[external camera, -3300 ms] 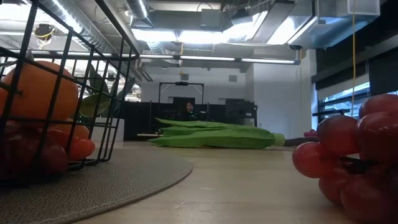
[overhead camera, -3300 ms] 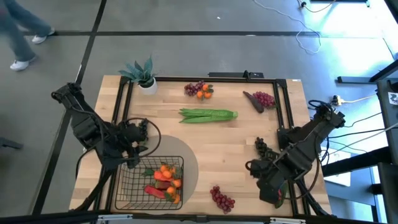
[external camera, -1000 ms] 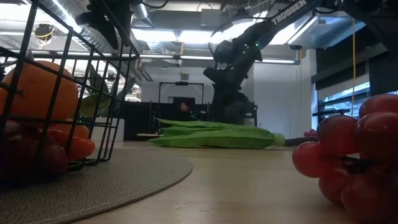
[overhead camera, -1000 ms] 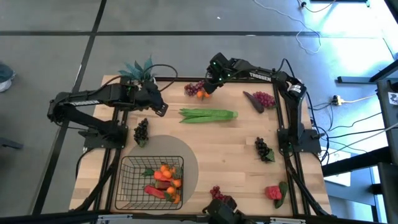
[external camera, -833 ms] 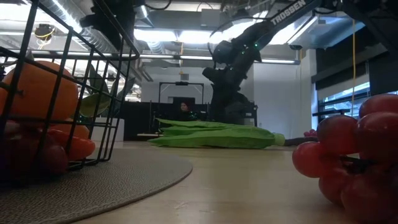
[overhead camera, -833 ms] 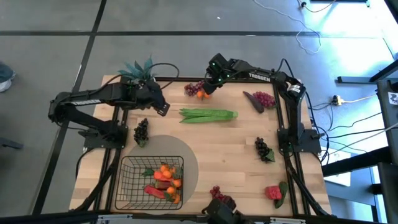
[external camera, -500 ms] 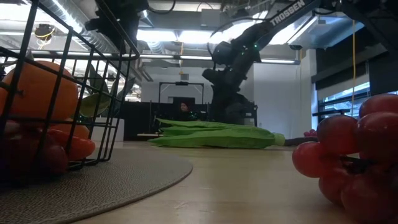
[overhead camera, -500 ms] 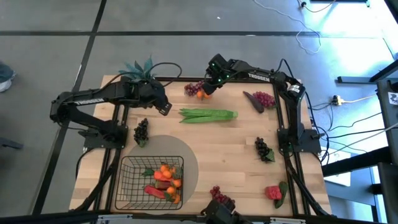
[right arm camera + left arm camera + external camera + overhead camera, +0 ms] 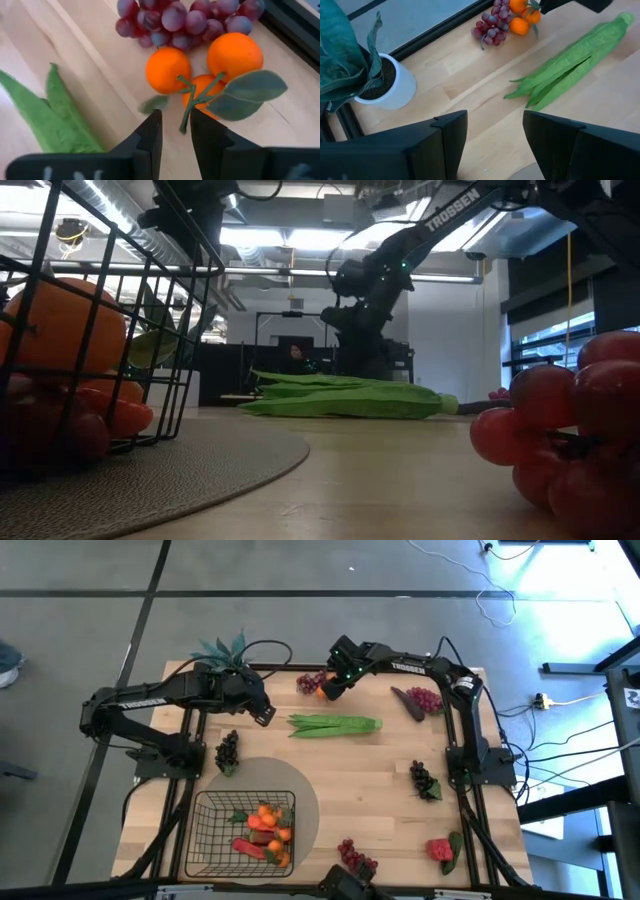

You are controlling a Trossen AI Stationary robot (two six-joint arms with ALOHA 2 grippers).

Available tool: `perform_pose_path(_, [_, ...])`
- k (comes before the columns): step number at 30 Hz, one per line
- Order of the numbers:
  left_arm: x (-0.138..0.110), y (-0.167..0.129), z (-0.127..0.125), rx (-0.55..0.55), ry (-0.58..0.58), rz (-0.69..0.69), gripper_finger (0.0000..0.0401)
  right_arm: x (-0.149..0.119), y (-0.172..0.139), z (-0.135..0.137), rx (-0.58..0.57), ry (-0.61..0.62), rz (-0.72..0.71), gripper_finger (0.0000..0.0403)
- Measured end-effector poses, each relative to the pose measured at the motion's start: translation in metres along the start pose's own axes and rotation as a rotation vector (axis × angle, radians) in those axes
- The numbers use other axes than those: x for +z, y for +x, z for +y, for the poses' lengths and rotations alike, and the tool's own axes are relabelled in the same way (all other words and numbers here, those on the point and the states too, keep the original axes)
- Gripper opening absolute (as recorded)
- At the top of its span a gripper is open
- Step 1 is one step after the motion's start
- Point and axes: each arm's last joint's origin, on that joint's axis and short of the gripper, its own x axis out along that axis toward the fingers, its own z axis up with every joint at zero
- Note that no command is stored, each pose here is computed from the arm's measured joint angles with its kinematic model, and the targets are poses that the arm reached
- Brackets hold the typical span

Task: Build produce basket
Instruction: Put the bunch of tangerines into the wire basket

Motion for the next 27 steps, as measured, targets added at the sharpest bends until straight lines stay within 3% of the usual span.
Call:
perform_pose_path(13, [-0.0001, 0.0, -0.0002, -0.007, 0.021, 0.005, 0.0181, 0.0021, 0.004, -0.0008, -0.045, -0.036, -0.03, 0.0086])
perform_pose_path(20, [-0.0001, 0.0, -0.0002, -0.007, 0.021, 0.005, 0.0181, 0.0021, 0.004, -0.0008, -0.061, -0.046, -0.034, 0.0013])
perform_pose_path(27, [-0.0001, 0.0, -0.0002, -0.007, 0.021, 0.005, 0.0181, 0.0003, 0.0024, -0.0019, -0.099, -0.067, -0.019, 0.0003])
